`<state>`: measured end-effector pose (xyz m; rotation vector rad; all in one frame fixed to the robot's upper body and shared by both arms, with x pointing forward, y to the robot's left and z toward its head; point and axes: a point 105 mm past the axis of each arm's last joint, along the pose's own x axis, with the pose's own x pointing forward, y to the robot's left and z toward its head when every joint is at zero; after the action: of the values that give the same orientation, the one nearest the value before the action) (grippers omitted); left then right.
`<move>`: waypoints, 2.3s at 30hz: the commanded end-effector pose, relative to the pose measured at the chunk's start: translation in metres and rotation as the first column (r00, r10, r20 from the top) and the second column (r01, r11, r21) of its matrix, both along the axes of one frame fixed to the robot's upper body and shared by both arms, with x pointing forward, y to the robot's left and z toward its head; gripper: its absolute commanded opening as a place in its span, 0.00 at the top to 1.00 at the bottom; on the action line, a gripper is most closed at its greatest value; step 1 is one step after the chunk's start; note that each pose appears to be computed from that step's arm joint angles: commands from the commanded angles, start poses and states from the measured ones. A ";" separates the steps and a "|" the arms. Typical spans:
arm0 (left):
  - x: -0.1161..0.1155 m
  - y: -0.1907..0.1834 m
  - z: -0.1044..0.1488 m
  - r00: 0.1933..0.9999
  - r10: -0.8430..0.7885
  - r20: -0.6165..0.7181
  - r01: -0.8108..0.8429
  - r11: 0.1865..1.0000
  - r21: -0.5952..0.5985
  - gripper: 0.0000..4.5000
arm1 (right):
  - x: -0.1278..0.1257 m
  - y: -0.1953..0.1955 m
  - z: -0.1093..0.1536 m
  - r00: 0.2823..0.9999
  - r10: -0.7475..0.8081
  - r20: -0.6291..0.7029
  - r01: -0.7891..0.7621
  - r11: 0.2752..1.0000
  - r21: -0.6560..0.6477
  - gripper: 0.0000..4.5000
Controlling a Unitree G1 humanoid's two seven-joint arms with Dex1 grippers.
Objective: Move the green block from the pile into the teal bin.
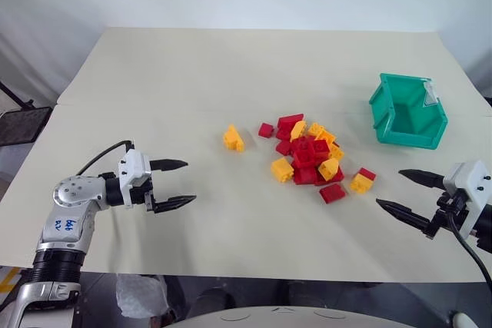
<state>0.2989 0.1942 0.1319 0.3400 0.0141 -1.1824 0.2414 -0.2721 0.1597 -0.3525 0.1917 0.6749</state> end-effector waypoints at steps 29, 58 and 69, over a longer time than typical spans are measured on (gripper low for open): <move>0.020 -0.058 0.049 0.976 -0.174 0.129 0.190 0.975 -0.120 0.00 | 0.073 0.193 -0.007 0.989 0.140 -0.054 -0.122 0.959 0.256 0.99; 0.013 -0.078 0.038 0.963 -0.231 0.140 0.253 0.952 -0.173 0.00 | 0.077 0.097 0.031 0.997 0.066 0.040 -0.068 0.996 0.052 0.96; 0.016 -0.070 0.037 0.963 -0.229 0.143 0.252 0.952 -0.174 0.00 | 0.023 0.013 0.065 0.988 0.067 -0.141 -0.089 0.984 -0.153 0.24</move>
<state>0.3146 0.1207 0.1622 0.2391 -0.2168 -1.3947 0.2672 -0.2454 0.1989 -0.4041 0.4217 0.8043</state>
